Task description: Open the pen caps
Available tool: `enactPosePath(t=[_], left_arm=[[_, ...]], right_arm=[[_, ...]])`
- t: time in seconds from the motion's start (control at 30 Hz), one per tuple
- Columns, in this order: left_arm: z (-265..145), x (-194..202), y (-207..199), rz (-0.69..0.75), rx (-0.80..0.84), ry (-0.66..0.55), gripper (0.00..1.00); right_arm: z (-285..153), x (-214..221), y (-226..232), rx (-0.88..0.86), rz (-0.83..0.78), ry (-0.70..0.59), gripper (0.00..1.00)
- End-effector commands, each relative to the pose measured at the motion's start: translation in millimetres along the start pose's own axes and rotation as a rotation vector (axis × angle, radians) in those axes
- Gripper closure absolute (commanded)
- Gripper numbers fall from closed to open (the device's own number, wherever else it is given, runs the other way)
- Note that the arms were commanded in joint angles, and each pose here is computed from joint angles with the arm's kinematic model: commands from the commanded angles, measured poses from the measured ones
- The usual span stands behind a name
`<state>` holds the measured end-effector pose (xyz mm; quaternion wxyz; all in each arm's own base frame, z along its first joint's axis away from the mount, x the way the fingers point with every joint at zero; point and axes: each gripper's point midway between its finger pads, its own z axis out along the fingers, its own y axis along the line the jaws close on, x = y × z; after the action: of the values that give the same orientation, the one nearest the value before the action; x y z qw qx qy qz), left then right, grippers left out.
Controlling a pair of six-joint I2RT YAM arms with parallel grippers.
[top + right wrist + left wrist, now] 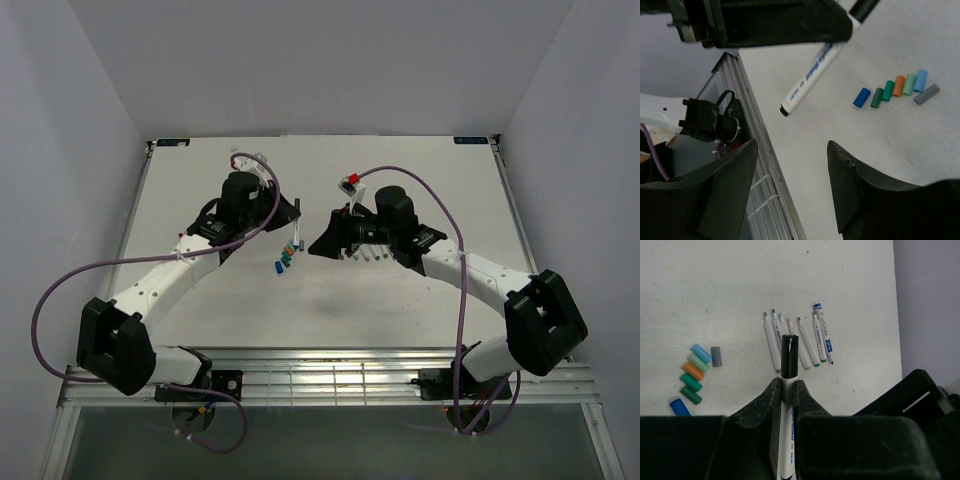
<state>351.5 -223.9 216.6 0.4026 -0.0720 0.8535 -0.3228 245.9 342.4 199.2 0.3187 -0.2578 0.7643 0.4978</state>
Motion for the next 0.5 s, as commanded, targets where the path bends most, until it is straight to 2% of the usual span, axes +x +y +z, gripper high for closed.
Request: enactPosePath(t=[0.0,0.1,0.33,0.43,0.47], left_arm=[[-16,0,-31,-0.03,0.047,-0.077,1.0],[-22,7,-37,-0.026,0.014,-0.112,1.0],[-20,22,-35,-0.096,-0.018,-0.113,1.0],[-20,25,-37,-0.108,-0.017,-0.111,1.0],[-20,27,-37,-0.112,-0.018,-0.11,1.0]], right_arm=[[0,-20,30,-0.158,-0.004,-0.099,0.36],[-1,-23,32,-0.168,0.012,-0.138,0.36],[5,-24,30,-0.197,0.057,-0.176,0.38],[8,-22,24,-0.179,0.074,-0.178,0.41],[11,-23,22,-0.18,0.077,-0.178,0.44]])
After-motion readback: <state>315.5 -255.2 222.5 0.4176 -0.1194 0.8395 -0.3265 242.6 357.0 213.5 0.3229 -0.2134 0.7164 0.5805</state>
